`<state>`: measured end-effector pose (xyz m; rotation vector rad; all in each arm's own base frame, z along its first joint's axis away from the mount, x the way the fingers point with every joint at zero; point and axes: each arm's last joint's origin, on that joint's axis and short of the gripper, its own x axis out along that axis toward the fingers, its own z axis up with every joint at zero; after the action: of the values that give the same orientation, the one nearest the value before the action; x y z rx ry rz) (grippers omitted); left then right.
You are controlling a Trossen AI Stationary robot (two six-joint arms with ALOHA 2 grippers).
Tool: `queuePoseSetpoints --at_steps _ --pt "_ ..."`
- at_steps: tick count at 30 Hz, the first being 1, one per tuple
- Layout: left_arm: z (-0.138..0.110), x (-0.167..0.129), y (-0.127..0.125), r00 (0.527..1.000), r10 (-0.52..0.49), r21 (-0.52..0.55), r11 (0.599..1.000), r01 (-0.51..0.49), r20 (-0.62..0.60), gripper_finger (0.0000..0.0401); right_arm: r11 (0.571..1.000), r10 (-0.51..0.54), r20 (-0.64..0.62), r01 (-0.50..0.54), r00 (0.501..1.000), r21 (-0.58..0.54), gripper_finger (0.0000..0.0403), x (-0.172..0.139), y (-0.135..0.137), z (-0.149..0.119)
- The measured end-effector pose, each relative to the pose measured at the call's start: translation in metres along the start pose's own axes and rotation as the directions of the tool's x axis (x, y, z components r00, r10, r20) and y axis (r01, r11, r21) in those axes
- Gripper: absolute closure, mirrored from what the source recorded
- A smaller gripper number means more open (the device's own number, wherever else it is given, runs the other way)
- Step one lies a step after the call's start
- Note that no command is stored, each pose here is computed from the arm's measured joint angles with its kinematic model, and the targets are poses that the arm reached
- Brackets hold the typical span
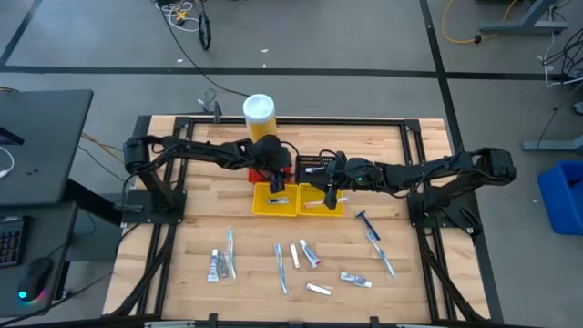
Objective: Pick & Place Travel size toiletries
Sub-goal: Put the blue toothbrush into the right yellow bin
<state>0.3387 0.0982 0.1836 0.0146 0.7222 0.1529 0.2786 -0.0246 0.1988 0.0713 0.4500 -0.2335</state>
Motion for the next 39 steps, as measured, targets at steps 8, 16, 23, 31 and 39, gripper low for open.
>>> queuePoseSetpoints --at_steps 8,16,23,31,39 --pt "0.021 -0.058 -0.021 0.998 -0.052 -0.084 0.995 0.055 0.038 0.0230 0.997 0.058 -0.056 -0.060 0.997 -0.039 0.0212 -0.010 0.014 -0.003" --pt "0.028 -0.104 -0.051 0.994 -0.090 -0.160 0.982 0.098 0.055 0.0230 0.991 0.124 -0.196 -0.112 0.973 0.071 0.0221 -0.047 0.032 -0.009" --pt "0.025 -0.105 -0.091 0.990 -0.137 -0.128 0.982 0.138 0.021 0.0230 0.976 0.144 -0.453 -0.050 0.880 0.212 0.0222 -0.072 0.048 -0.035" --pt "0.017 -0.103 -0.131 0.995 -0.101 -0.133 0.986 0.100 0.000 0.0230 0.950 0.230 -0.539 -0.067 0.810 0.305 0.0226 -0.087 0.072 -0.048" --pt "0.008 -0.103 -0.158 0.995 -0.097 -0.192 0.977 0.090 -0.027 0.0230 0.935 0.259 -0.590 -0.045 0.765 0.353 0.0224 -0.098 0.088 -0.058"
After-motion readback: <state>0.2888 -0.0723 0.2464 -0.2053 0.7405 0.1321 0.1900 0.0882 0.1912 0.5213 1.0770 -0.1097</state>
